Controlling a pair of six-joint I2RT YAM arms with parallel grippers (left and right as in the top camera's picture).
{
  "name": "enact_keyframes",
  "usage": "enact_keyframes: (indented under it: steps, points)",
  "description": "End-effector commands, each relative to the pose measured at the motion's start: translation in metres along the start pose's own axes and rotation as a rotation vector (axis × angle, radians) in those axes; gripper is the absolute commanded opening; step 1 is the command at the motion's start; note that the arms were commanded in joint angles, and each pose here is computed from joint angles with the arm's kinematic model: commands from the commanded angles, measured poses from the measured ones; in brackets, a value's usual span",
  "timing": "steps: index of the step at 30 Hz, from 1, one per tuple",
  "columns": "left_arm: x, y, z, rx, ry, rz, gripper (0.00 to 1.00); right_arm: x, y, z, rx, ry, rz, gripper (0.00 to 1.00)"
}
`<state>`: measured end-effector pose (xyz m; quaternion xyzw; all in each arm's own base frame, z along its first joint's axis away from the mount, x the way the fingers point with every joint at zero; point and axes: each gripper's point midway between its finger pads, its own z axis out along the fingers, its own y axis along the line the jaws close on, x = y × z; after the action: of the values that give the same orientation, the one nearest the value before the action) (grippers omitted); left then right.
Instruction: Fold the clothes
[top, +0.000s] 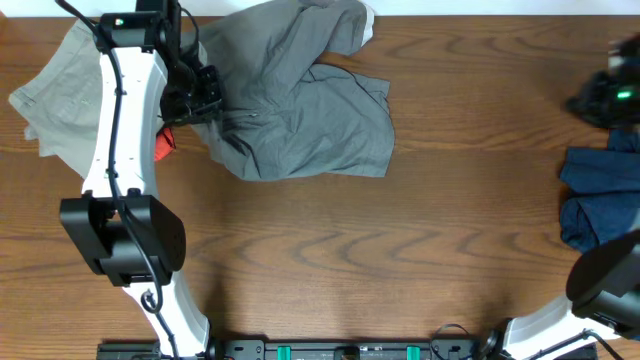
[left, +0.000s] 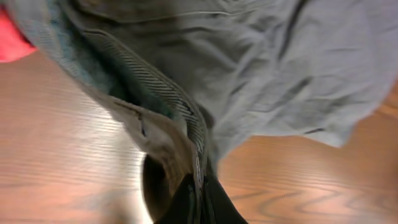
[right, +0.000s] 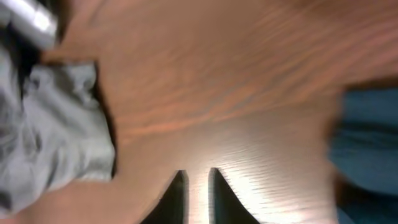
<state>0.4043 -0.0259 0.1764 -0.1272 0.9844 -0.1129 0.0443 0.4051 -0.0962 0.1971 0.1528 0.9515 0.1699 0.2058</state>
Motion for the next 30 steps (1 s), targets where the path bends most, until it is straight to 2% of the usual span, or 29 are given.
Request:
enact_keyframes:
  steps: [1, 2, 8, 14, 16, 18, 23, 26, 30]
  points:
    - [-0.001, 0.012, -0.014, -0.080, -0.046, 0.022, 0.06, 0.035, 0.041, 0.036, -0.114, 0.103, -0.109, 0.26]
    - [-0.001, 0.012, -0.014, -0.080, -0.046, 0.022, 0.06, 0.045, 0.048, 0.048, -0.124, 0.128, -0.127, 0.30]
    - [-0.001, 0.013, -0.013, -0.081, -0.043, 0.022, 0.06, 0.119, 0.090, 0.127, -0.173, 0.252, -0.201, 0.38]
    - [-0.001, 0.013, -0.013, -0.081, -0.043, 0.022, 0.06, 0.175, 0.126, 0.165, -0.204, 0.309, -0.229, 0.43]
    - [-0.001, 0.013, -0.013, -0.081, -0.044, 0.022, 0.06, 0.186, 0.138, 0.173, -0.214, 0.306, -0.245, 0.49]
    - [-0.001, 0.013, -0.013, -0.081, -0.043, 0.022, 0.06, 0.193, 0.147, 0.181, -0.213, 0.303, -0.240, 0.51]
    - [-0.001, 0.013, -0.013, -0.081, -0.043, 0.022, 0.06, 0.213, 0.163, 0.203, -0.229, 0.359, -0.174, 0.51]
    - [-0.001, 0.012, -0.013, -0.081, -0.043, 0.022, 0.06, 0.227, 0.165, 0.219, -0.228, 0.403, -0.132, 0.55]
    - [-0.001, 0.013, -0.013, -0.081, -0.043, 0.022, 0.06, 0.235, 0.161, 0.240, -0.213, 0.425, -0.087, 0.54]
